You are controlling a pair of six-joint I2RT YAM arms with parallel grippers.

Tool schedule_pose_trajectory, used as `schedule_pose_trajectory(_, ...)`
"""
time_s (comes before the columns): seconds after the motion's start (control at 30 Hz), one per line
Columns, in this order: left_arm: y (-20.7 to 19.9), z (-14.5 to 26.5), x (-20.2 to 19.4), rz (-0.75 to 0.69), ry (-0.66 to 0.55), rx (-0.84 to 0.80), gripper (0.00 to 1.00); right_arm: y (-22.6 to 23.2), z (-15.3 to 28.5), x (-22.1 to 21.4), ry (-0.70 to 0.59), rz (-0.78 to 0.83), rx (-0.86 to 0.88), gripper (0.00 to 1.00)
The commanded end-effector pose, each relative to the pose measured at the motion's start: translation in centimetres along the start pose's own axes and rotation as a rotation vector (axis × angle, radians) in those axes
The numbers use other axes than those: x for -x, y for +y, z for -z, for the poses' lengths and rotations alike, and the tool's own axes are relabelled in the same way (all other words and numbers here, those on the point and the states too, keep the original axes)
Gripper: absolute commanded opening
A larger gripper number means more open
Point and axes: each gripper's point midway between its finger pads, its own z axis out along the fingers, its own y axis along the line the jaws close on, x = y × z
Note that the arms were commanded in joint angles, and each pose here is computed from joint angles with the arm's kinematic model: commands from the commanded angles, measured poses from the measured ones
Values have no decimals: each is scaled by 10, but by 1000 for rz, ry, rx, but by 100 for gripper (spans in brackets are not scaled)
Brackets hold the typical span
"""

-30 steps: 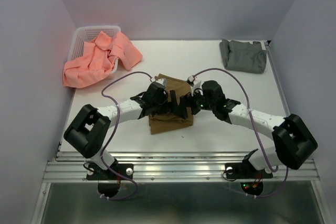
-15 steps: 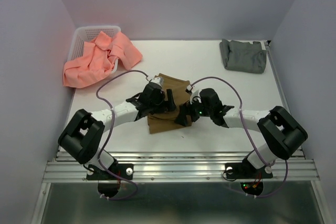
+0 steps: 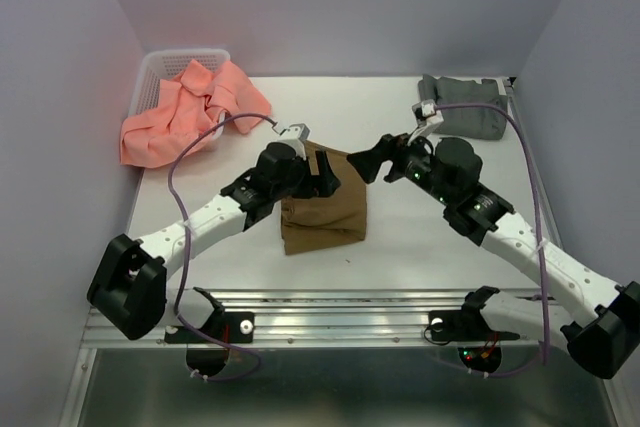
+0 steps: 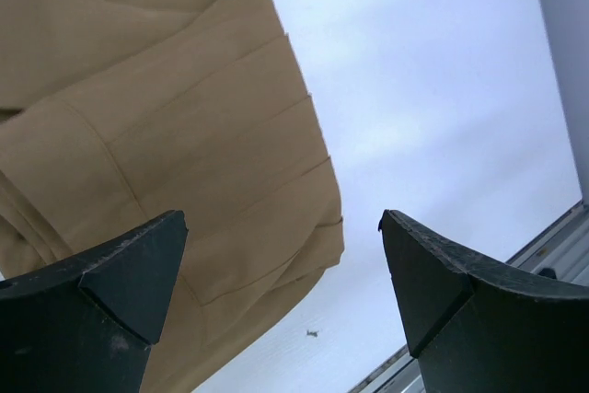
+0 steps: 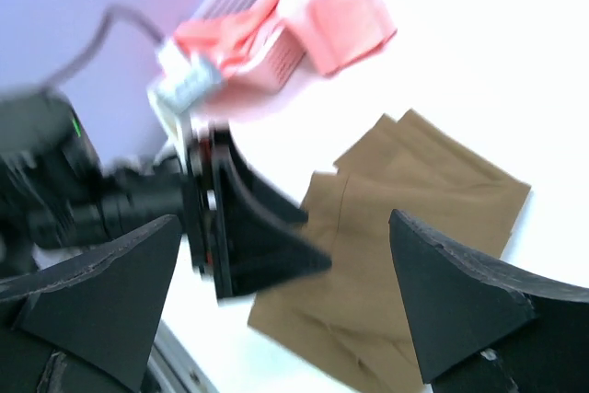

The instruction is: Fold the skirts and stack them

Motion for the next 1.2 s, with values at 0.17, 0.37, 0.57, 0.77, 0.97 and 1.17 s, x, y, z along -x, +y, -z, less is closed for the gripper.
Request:
schedule_pose_trajectory(0.17,9,-1,-50,-65,77,-98,99,-13,-57,31,76,-146,-69,100)
schedule_pose_trajectory(0.37,33,-2,-85,-44,135,-54,99,8,-112,-9,313,-160,124,100)
schedule_pose_trajectory(0.57,54,-3,-117,-6,177,-21,99,28,-128,-75,562,-224,340,100)
schedule_pose_trajectory(0.77,67,-7,-133,18,204,18,99,35,-133,-153,763,-277,446,100)
schedule_pose_trajectory(0.97,75,-9,-139,30,222,55,99,19,-149,-204,861,-330,439,100)
schedule_pose_trajectory(1.17,76,-12,-137,31,224,72,99,11,-155,-226,911,-379,431,100)
